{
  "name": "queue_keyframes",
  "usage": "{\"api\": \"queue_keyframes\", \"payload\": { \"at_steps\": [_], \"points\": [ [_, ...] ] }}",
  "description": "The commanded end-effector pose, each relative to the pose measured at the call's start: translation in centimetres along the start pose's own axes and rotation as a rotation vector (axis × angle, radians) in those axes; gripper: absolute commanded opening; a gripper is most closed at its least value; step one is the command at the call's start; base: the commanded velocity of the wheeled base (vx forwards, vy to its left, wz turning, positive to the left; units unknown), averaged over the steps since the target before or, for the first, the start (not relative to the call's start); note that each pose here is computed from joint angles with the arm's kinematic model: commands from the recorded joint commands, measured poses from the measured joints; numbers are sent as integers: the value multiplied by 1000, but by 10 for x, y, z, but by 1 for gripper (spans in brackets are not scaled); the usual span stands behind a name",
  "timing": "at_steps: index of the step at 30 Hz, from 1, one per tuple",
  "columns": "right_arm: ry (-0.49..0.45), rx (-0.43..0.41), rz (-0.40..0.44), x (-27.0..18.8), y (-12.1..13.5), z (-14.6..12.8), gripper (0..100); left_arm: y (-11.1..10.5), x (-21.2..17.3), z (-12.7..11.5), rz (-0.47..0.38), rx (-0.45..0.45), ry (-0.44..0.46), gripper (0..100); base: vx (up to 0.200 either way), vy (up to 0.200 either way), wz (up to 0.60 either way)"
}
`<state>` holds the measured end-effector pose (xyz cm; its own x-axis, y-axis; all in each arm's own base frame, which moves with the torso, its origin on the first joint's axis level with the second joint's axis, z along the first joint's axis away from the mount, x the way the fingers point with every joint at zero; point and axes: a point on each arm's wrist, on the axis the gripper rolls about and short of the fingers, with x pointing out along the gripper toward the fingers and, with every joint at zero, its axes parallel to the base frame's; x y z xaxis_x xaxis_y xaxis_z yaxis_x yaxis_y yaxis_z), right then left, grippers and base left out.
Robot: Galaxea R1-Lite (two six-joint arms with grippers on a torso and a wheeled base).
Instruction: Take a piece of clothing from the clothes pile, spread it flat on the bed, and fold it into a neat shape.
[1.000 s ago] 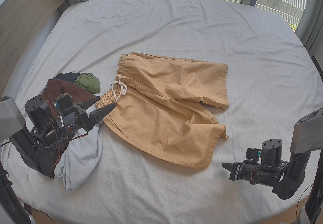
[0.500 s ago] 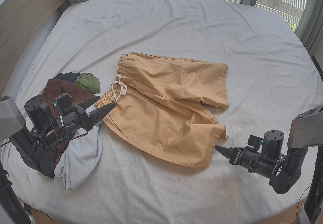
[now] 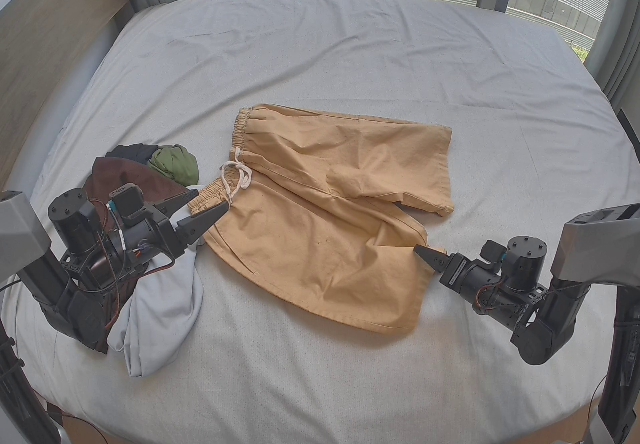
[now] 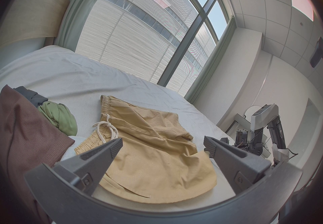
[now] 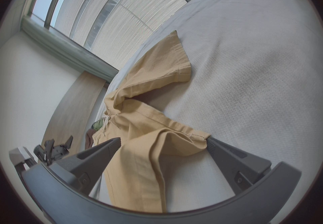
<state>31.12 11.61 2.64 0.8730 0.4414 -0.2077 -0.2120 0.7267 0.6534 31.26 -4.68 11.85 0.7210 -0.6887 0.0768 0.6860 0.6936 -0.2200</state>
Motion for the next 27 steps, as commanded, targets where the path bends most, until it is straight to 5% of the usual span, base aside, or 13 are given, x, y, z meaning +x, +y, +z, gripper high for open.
{"api": "queue_keyframes", "payload": {
  "at_steps": [1,15,27],
  "points": [
    [-22,46,-1,10,-5,4,100,0,0,0,1,-1,0,100,0,0,0],
    [-103,149,-23,31,-11,46,100,3,-3,1,13,0,-3,100,0,0,0],
    [-175,157,-45,26,-24,72,100,5,-3,0,20,-5,1,100,0,0,0]
  ]
}}
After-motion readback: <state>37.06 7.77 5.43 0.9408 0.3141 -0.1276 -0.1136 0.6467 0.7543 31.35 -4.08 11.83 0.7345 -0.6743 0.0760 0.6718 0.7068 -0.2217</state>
